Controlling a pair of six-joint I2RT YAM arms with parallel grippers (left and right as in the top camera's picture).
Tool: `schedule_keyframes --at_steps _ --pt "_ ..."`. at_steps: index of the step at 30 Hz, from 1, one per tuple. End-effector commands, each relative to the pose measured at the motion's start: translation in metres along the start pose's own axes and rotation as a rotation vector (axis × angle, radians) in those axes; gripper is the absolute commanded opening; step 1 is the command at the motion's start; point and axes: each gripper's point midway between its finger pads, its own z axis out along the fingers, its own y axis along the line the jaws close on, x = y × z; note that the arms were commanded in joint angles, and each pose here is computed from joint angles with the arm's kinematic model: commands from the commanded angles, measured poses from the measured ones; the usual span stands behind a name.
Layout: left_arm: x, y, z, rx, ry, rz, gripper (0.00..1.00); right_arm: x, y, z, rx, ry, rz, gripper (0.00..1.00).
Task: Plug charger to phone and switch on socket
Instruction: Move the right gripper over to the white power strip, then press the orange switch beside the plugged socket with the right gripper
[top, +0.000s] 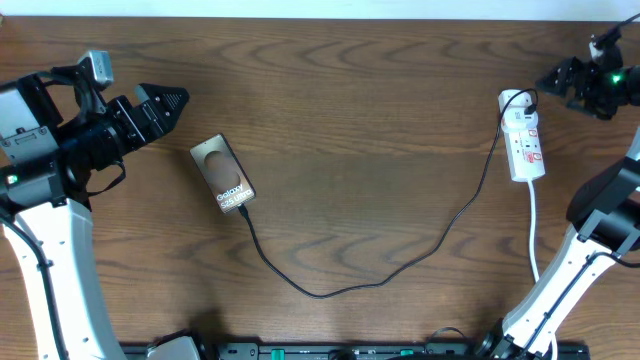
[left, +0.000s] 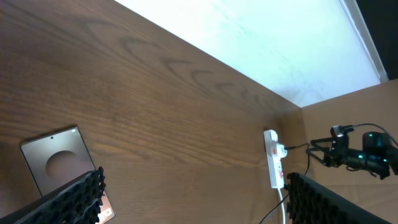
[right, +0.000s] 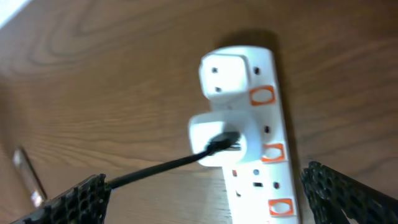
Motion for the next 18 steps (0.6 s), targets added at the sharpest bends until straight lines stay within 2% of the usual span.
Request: schedule_keyframes --at_steps 1,10,18 --pt "0.001 -0.002 0.000 0.011 0.003 0.021 0.91 0.008 -0.012 0.005 0.062 0.045 -0.004 0.98" --pt "0.003 -0.001 0.000 0.010 0.012 0.012 0.91 0.018 -0.016 0.009 0.074 0.085 0.014 0.99" --pt "0.004 -0.001 0.000 0.008 0.015 0.007 0.91 0.040 -0.019 0.035 0.052 0.168 0.040 0.99"
